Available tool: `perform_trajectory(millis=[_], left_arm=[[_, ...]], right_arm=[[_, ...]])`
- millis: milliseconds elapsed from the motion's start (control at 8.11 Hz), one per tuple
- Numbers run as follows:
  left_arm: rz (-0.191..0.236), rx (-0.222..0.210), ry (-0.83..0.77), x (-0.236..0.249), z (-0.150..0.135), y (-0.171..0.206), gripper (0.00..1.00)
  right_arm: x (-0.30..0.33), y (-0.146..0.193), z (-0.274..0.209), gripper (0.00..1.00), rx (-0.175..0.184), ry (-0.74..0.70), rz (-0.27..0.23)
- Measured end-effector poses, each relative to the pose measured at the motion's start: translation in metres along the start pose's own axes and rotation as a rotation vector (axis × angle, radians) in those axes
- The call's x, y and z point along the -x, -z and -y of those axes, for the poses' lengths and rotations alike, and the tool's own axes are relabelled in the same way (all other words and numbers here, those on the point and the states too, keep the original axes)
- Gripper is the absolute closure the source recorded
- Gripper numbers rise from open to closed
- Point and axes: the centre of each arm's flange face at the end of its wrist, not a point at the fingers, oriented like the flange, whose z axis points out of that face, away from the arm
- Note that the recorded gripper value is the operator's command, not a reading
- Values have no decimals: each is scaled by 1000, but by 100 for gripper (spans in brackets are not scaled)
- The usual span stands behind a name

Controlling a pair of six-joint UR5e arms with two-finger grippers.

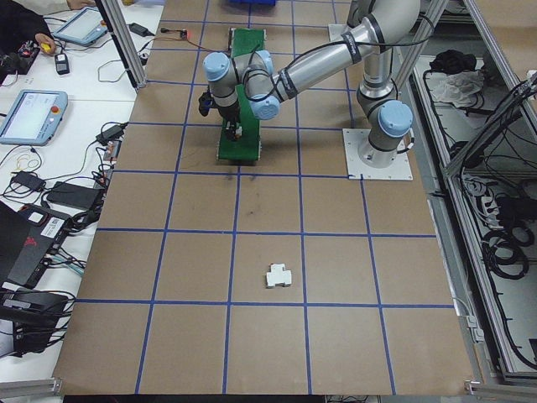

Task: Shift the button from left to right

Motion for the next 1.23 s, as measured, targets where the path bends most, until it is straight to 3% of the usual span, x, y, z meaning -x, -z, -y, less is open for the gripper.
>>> perform_trajectory(millis=[123,370,493,616,863,1233], left_arm=[[1,3,12,-12,-9,18,0],[-14,64,90,-43,-51,68,0],[-12,72,127,-51,-72,101,0],[5,52,146,-54,-85,135,0],[83,-8,159,-51,-93,189,0],[121,-29,166,-50,-94,207,0]], right_arm=[[0,0,0,0,1,0,0],[0,-1,0,0,1,1,-1],[0,-1,0,0,3,2,-1],[-1,-4,-1,0,8,6,1],[-4,-8,1,0,10,7,18],[-32,-43,21,0,63,16,96]])
